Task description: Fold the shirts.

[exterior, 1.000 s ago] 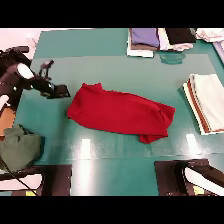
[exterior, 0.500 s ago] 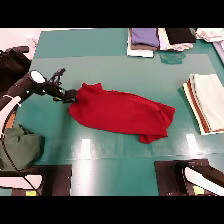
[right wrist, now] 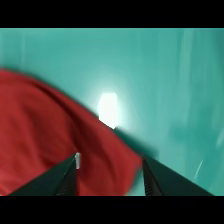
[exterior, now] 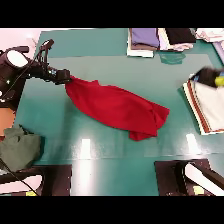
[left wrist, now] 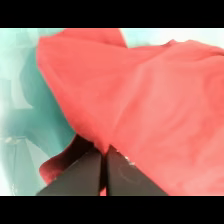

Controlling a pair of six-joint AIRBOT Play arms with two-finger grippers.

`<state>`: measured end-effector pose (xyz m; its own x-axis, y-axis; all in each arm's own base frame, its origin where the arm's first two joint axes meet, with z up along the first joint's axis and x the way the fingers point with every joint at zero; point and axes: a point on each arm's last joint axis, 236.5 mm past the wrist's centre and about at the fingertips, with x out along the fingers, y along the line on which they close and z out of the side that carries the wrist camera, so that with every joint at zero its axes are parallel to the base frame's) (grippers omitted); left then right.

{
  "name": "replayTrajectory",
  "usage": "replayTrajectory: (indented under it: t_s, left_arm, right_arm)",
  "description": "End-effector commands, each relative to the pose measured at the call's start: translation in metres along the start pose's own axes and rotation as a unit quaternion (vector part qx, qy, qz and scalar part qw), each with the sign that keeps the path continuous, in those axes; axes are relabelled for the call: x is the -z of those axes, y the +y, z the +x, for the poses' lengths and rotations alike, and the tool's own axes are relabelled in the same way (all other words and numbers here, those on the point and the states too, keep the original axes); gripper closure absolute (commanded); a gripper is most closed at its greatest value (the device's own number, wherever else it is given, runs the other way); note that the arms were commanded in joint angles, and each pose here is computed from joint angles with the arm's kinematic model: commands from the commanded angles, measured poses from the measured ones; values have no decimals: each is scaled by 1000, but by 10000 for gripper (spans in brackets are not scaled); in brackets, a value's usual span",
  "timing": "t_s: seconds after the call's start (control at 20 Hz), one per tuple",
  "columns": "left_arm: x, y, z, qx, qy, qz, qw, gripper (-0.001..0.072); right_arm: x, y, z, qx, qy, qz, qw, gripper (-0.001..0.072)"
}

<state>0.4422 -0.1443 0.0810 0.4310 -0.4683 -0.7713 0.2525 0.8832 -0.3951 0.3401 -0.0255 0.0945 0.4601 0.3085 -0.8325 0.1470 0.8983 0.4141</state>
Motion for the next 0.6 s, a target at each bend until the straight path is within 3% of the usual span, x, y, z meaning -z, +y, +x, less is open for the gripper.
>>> replayTrajectory:
  t_s: [0.0,0.15,0.35,0.4,0.5,0.55]
  left_arm:
    - [-5,-3,-6,-1,-8,5,1000,683]
    - [-4,-3,-6,0,-7,5,1000,683]
    - [-4,-3,-6,0,-6,5,1000,683]
    - [-3,-3,-6,0,-5,5,1000,683]
    - [-3,-3,-7,0,-5,5,1000,683]
    - [-5,-5,-10,0,-10,7,1000,684]
  right_arm:
    - [81,-49,66,0,105,98,990,249]
    - [116,-44,113,-4,168,91,982,249]
    - [110,-23,155,0,180,34,983,265]
    - [106,-18,163,0,178,23,984,308]
    - [92,-8,170,0,166,-1,986,676]
    - [78,0,167,-5,150,-19,988,696]
